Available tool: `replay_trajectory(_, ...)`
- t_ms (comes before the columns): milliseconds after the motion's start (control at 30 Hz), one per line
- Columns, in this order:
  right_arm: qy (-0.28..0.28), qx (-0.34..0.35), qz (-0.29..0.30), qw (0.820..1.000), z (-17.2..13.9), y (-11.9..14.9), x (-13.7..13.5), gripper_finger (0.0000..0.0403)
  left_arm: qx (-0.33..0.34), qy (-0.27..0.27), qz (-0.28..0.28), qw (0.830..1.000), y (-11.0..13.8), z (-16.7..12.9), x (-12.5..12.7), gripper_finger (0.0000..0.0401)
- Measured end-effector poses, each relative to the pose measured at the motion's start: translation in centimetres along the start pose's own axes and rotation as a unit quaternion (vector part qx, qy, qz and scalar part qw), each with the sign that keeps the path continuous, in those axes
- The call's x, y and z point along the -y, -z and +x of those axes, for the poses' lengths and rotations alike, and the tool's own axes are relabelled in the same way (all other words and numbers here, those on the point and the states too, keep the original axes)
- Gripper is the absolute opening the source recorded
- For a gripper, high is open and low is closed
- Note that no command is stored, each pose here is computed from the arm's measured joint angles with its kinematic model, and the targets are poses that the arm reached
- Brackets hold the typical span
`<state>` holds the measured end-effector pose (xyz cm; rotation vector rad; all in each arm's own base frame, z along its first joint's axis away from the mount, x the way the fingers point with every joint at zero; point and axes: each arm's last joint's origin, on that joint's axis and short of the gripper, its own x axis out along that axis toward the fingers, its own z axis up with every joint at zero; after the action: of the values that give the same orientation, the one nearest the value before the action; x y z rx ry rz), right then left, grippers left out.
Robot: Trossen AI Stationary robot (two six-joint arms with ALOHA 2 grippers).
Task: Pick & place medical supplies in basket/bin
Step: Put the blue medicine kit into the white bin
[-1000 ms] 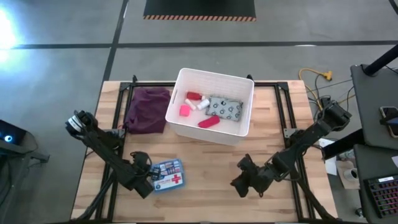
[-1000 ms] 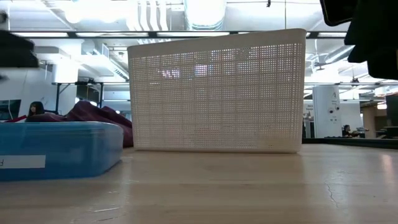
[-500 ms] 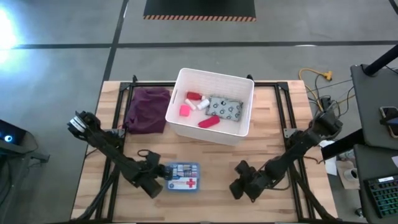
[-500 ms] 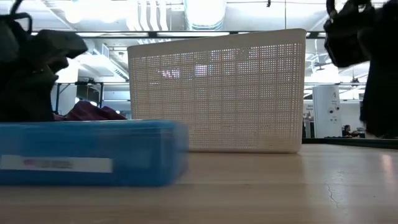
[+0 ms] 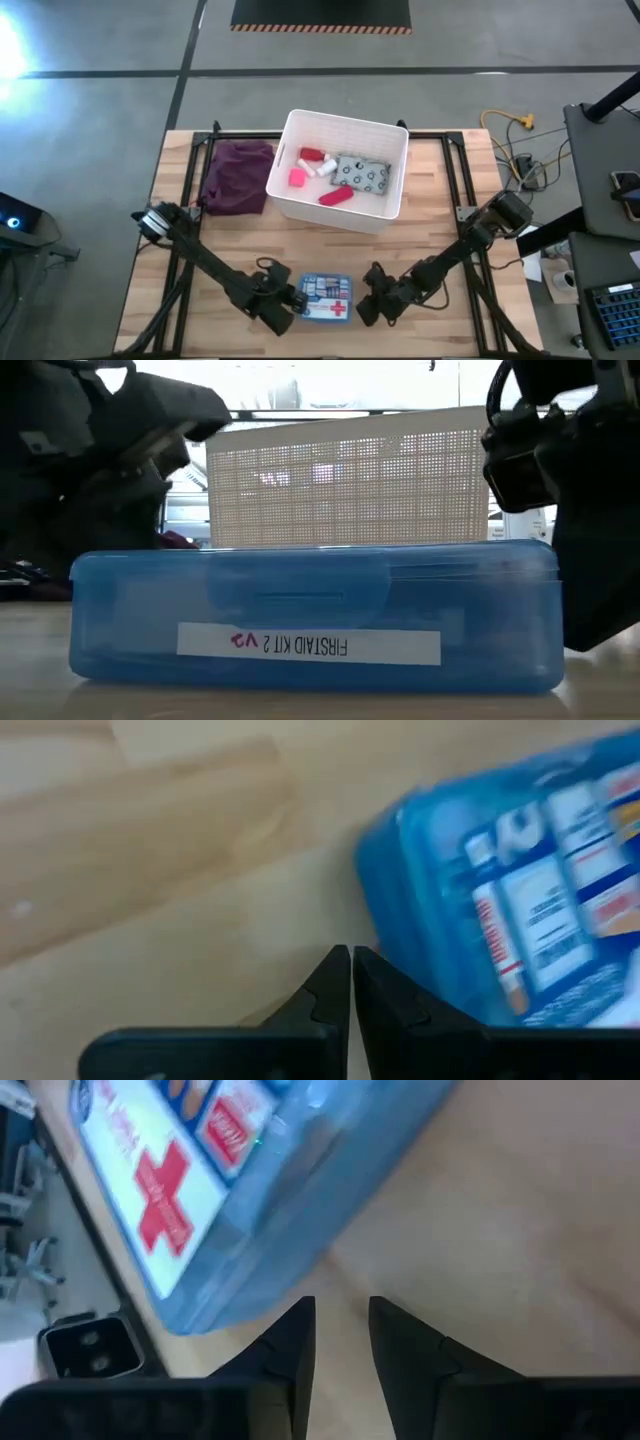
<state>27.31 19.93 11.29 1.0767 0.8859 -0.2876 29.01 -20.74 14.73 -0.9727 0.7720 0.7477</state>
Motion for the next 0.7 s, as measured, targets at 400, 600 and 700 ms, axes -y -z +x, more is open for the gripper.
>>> replay_trajectory(400, -0.043, 0.007, -0.049, 0.998, -3.4, -0.9, -2.6, 0.0153, -0.019, -0.042, 0.022, 0.999, 0.8, 0.4, 0.1, 0.0001)
replay_trajectory(600, -0.044, 0.036, -0.064, 0.996, -3.1, -2.1, -4.3, 0.0171, -0.021, -0.039, 0.003, 0.999, 0.8, 0.6, -0.2, 0.0001)
replay_trajectory(700, -0.014, 0.034, -0.083, 0.996, -2.2, -2.2, -4.1, 0.0172, -0.024, -0.032, -0.001, 0.999, 0.9, 0.6, -0.1, 0.0001)
